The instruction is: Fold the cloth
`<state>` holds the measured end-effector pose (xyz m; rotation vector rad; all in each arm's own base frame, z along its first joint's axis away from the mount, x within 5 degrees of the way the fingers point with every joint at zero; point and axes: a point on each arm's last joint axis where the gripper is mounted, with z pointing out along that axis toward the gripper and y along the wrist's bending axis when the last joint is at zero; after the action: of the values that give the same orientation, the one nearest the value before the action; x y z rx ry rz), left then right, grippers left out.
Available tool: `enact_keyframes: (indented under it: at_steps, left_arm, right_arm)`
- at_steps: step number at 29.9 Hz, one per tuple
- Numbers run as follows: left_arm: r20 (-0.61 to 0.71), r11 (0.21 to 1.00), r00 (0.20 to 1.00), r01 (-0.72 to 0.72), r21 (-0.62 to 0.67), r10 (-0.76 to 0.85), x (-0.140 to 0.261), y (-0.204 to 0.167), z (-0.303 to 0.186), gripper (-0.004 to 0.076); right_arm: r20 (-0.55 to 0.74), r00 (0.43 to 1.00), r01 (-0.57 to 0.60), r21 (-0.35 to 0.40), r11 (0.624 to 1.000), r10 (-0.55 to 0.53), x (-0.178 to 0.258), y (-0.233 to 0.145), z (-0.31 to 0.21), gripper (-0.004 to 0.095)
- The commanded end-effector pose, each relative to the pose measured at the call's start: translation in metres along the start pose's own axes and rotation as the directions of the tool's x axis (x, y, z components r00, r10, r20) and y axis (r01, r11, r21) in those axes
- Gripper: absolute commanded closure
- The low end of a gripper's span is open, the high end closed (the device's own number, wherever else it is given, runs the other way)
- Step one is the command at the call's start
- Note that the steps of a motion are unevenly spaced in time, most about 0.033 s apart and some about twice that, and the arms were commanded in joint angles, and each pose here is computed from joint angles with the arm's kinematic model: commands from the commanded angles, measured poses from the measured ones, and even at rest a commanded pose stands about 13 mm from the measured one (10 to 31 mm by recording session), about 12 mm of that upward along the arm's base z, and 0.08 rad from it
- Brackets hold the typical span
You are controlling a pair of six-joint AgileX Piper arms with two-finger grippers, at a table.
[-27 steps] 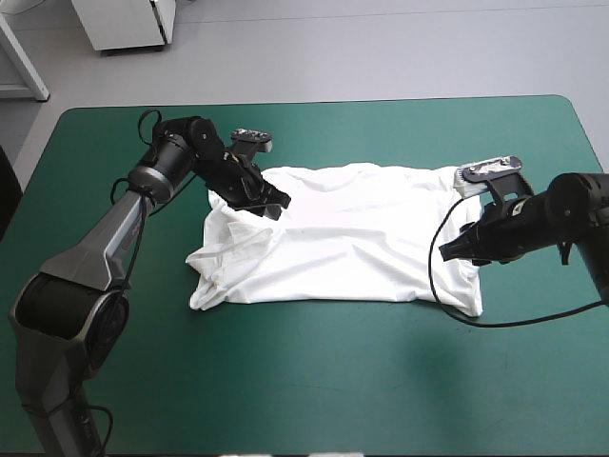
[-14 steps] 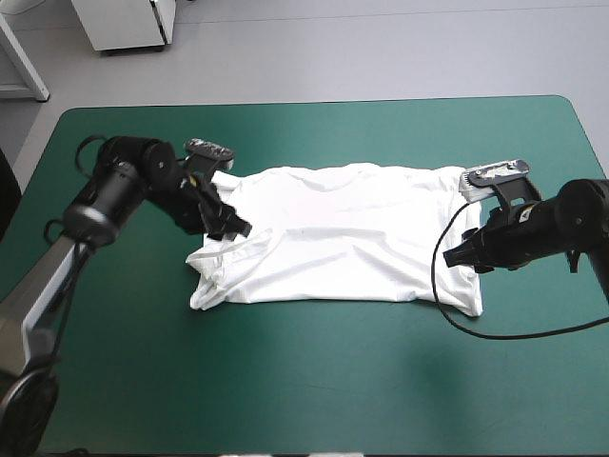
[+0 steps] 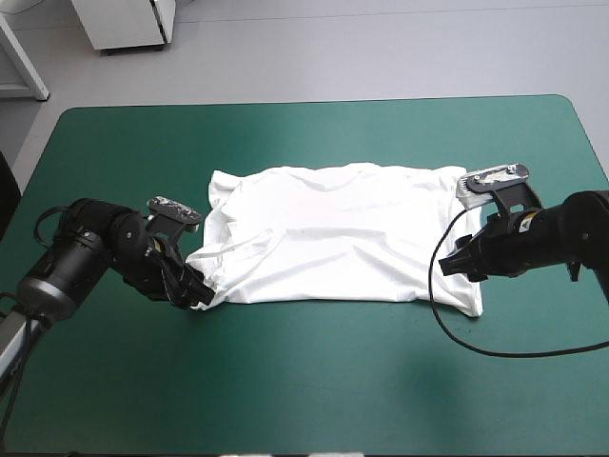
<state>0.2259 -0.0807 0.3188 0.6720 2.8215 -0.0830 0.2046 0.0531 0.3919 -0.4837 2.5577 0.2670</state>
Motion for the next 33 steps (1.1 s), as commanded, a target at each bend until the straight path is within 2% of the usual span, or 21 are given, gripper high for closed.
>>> enact_keyframes:
  at_steps: [1,8,13,21,25,28,33]
  left_arm:
    - [0.019,1.000,1.000,0.005,0.003,-0.005,-0.007,-0.001,0.004,0.0234]
    - [0.029,1.000,1.000,0.006,-0.004,-0.006,-0.026,0.003,0.032,0.0234]
    - [-0.059,1.000,0.998,0.024,0.010,-0.023,-0.033,0.008,0.064,0.0234]
    - [-0.075,0.994,0.994,0.088,0.062,-0.084,-0.043,0.019,0.096,0.0238]
    - [-0.102,0.994,0.991,0.091,0.065,-0.084,-0.044,0.020,0.105,0.0259]
    - [-0.111,0.993,0.990,0.093,0.069,-0.085,-0.044,0.020,0.108,0.0348]
    - [-0.099,0.993,0.992,0.091,0.069,-0.084,-0.046,0.020,0.109,0.0631]
  right_arm:
    - [0.063,0.998,0.010,0.001,1.000,-0.010,-0.002,0.004,-0.014,0.0377]
    - [0.046,0.999,0.021,0.058,0.998,-0.023,-0.002,-0.002,-0.012,0.0377]
    - [0.043,0.999,0.024,0.072,0.997,-0.027,-0.001,-0.003,-0.011,0.0377]
    - [0.055,0.998,0.024,0.099,0.995,-0.029,-0.003,-0.007,-0.007,0.0377]
    - [-0.026,1.000,0.010,0.127,0.992,-0.006,0.003,-0.014,0.014,0.0377]
    - [-0.053,0.999,0.003,0.125,0.992,0.004,0.006,-0.017,0.030,0.0377]
    - [-0.076,0.997,0.000,0.128,0.992,0.010,0.007,-0.022,0.052,0.0377]
